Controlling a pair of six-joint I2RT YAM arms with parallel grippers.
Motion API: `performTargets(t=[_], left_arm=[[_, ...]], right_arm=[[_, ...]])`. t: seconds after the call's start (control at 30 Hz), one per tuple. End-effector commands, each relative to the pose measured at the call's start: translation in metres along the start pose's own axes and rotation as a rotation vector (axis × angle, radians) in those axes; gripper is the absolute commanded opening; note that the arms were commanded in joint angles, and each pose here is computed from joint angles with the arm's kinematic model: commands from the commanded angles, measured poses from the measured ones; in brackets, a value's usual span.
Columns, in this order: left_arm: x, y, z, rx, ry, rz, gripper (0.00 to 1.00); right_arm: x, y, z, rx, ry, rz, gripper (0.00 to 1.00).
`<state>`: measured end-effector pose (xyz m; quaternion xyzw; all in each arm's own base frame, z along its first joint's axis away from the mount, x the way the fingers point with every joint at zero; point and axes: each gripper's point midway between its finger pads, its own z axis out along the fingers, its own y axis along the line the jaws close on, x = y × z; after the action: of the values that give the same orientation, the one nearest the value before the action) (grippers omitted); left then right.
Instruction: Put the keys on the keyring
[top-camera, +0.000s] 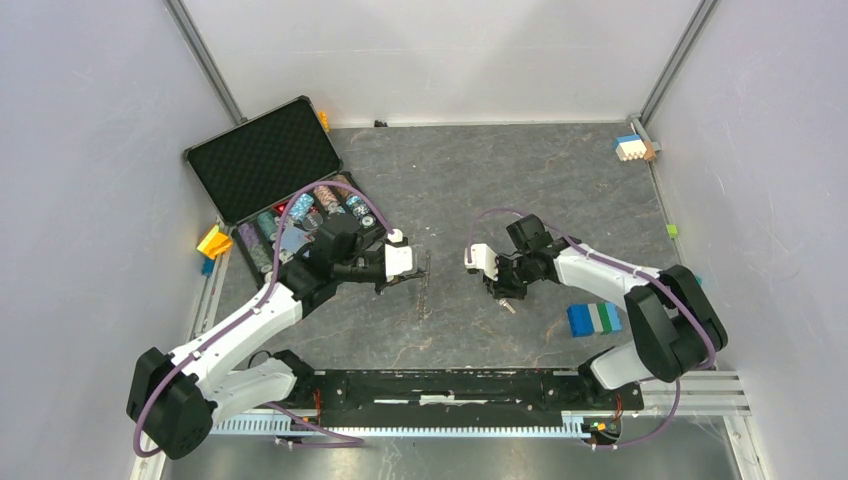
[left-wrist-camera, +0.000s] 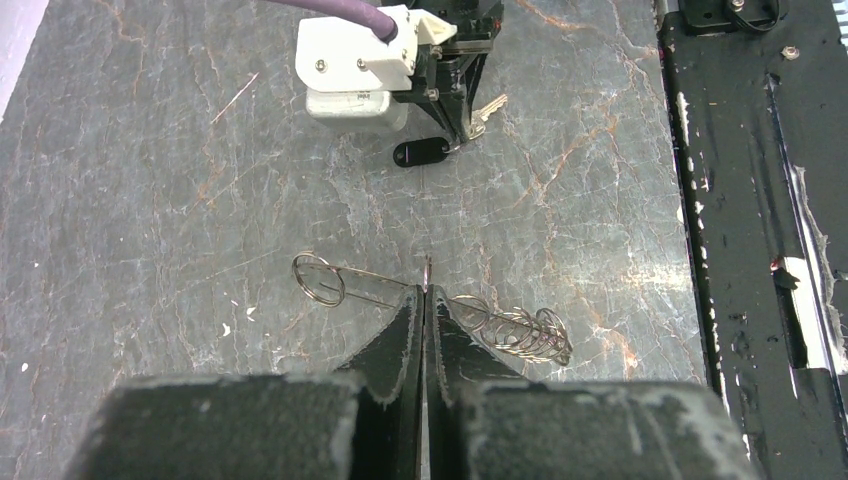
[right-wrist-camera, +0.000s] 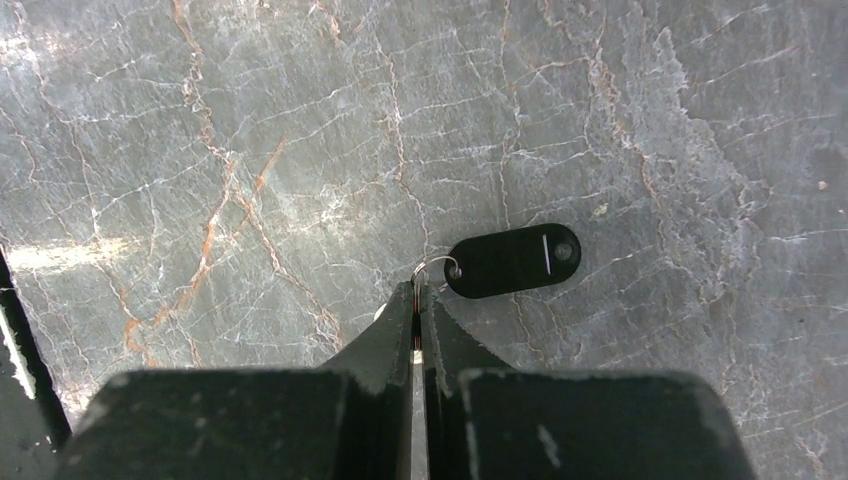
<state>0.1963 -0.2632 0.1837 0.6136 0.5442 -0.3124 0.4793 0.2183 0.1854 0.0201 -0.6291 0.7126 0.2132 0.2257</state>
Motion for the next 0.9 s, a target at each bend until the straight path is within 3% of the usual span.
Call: performTargets(t=[0.0,0.3,0.63,0.87], left_arm=[[-0.016,0.003,-0.002,-0.002,-0.056,0.034,0.02],[-0.016,0.003,-0.001,0.003,-0.057,0.032,0.02],[-0.016,0.003,-0.001,0.003,-0.057,0.035,0.02],[-0.015,0.002,-0.001,0.004,-0.056,0.034,0.02]], right_arm=[[-0.022,-0.012,-0.016,0.044,-0.042,-0.058,0.04],[-0.014,-0.013,-0.012,0.044,-0.016,-0.049,0.05],[-0.007,-0.013,-0.003,0.025,0.003,-0.027,0.17],[-0.005,-0.013,-0.006,0.036,0.004,-0.025,0.16]])
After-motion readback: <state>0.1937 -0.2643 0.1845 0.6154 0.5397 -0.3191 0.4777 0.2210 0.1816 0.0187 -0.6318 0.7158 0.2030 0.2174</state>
